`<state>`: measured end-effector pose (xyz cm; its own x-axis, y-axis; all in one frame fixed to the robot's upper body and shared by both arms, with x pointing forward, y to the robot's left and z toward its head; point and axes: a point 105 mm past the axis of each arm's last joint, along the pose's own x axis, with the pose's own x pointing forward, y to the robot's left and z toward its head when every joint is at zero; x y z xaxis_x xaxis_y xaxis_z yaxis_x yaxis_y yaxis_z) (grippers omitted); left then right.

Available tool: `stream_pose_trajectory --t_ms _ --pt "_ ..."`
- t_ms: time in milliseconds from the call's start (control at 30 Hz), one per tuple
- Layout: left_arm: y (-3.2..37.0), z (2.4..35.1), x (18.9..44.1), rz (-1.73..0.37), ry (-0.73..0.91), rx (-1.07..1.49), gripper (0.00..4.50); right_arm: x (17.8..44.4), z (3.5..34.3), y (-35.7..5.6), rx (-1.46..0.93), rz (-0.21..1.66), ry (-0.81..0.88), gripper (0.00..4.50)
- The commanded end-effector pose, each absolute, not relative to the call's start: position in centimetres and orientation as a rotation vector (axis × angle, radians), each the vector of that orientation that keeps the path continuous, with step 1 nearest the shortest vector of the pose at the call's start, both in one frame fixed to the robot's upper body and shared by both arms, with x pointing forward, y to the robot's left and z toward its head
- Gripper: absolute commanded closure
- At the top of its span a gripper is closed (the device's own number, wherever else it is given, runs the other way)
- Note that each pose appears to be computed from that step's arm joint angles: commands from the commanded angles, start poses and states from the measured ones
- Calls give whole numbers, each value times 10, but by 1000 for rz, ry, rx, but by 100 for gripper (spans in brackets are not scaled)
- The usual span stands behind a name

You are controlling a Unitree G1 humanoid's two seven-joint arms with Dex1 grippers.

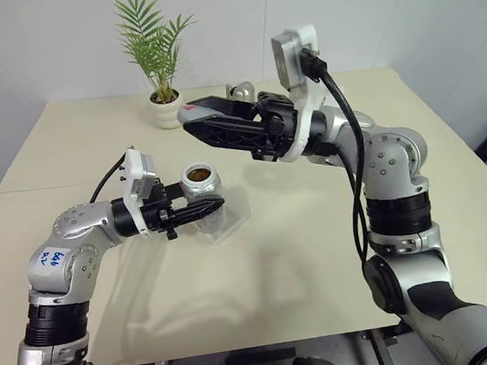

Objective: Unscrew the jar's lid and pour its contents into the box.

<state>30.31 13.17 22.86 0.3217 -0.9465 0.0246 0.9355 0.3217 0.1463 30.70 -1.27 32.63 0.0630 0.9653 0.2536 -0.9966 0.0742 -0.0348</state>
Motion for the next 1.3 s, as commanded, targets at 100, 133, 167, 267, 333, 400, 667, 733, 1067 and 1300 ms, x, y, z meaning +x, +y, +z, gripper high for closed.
stream_pose_trajectory --t_ms 100,133,167,267,333,400,667,733,1067,1300 --pt "143 240 295 -1199 -161 122 259 358 278 -78 -131 1073 -288 193" --pt "145 240 295 -1188 -162 118 259 366 263 -96 -163 1002 -283 193" --pt "147 239 295 -1179 -162 115 259 370 252 -108 -188 957 -280 193" --pt "151 239 295 -1163 -161 109 259 378 227 -137 -182 840 -261 193" --pt "154 240 297 -1152 -161 104 259 383 188 -166 -162 741 -178 193" --pt "155 241 299 -1148 -162 101 259 384 164 -182 -128 681 -129 193" --pt "155 246 303 -1159 -160 103 259 381 132 -195 -21 627 -65 85" --pt "155 246 304 -1163 -157 105 259 379 131 -197 5 630 -62 28" --pt "173 254 322 -1082 -160 154 259 353 199 -154 -133 955 -110 2" --pt "188 250 355 -972 -79 299 259 327 230 -106 -264 1189 -114 2"
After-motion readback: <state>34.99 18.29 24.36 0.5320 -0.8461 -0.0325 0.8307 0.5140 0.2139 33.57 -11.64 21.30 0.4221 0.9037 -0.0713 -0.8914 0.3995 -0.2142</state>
